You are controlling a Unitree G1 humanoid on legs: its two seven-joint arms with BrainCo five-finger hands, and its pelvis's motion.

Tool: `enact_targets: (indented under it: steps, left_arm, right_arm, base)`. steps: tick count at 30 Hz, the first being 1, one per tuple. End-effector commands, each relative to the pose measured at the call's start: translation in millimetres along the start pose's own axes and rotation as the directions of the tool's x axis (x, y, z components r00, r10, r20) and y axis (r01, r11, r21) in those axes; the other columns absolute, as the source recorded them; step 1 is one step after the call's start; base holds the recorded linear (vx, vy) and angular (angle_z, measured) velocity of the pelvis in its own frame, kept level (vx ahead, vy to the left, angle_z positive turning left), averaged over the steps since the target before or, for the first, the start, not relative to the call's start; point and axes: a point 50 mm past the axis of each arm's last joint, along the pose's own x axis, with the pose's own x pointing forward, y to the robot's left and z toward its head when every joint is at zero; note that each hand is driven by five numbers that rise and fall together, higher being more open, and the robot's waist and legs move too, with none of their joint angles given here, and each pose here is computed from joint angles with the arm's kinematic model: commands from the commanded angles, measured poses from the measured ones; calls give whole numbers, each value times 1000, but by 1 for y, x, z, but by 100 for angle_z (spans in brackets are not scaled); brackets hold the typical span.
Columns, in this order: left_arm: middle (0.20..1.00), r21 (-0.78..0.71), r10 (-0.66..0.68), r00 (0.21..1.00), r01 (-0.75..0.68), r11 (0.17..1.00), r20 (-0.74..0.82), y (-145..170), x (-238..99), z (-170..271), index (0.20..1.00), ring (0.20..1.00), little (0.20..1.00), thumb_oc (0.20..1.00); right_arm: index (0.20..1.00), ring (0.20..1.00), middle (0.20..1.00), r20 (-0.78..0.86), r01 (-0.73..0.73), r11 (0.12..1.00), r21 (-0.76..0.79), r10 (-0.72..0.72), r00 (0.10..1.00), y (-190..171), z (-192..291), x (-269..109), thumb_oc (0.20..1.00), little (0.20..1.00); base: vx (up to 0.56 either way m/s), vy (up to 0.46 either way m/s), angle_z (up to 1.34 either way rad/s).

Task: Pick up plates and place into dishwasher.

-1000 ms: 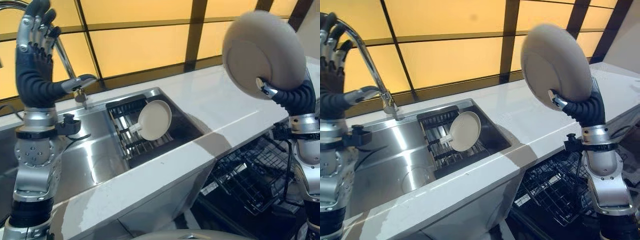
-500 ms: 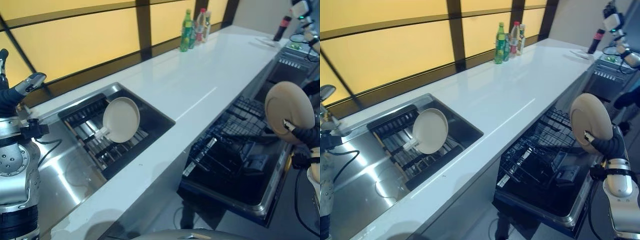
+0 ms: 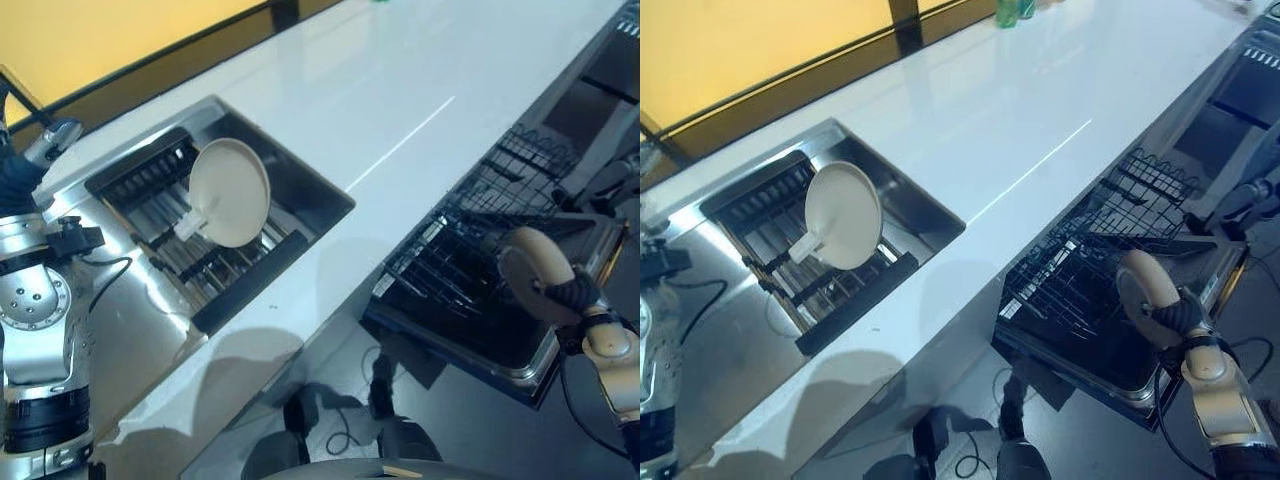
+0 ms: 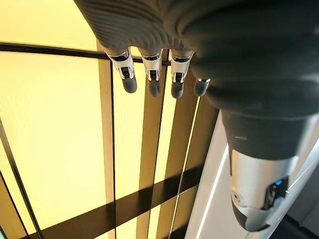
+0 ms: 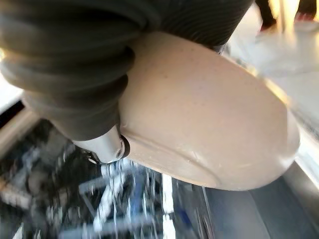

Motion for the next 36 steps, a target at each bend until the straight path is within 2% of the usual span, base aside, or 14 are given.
enact_targets:
  steps: [1,5,12,18,22,32,36]
  left_arm:
    - [1000,50,-66,993,61,997,102,-8,25,17,1000,1000,1000,1000]
    - [1000,79,-112,988,104,991,107,-16,35,19,1000,1000,1000,1000]
    - [1000,86,-141,982,131,988,125,-19,47,24,1000,1000,1000,1000]
    - [1000,88,-153,979,142,986,138,-25,53,27,1000,1000,1000,1000]
    - [1000,83,-158,973,145,986,167,-35,60,34,1000,1000,1000,1000]
    - [1000,36,-152,960,147,988,236,-62,75,48,1000,1000,1000,1000]
    - [1000,26,-145,959,143,989,245,-65,77,51,1000,1000,1000,1000]
  right_arm:
    - [200,200,200,219,-57,998,28,49,975,-12,43,10,200,200]
    - [200,200,200,277,-134,991,31,120,953,-1,47,13,200,200]
    - [200,200,200,387,-227,973,49,191,902,-5,70,19,200,200]
    - [200,200,200,268,-397,916,-53,396,878,17,56,26,200,200]
    - [200,200,200,132,-471,856,-212,503,854,42,43,30,200,200]
    - [200,200,200,-86,-666,632,-397,697,712,102,40,31,200,200]
    - [200,200,200,-68,-671,651,-356,698,713,110,38,30,200,200]
  base:
    - [66,-375,7]
    - [67,-336,15]
    - [23,-213,8]
    - [-10,-115,5]
    - [-74,-92,6]
    - [-103,-7,5]
    - [-49,19,0]
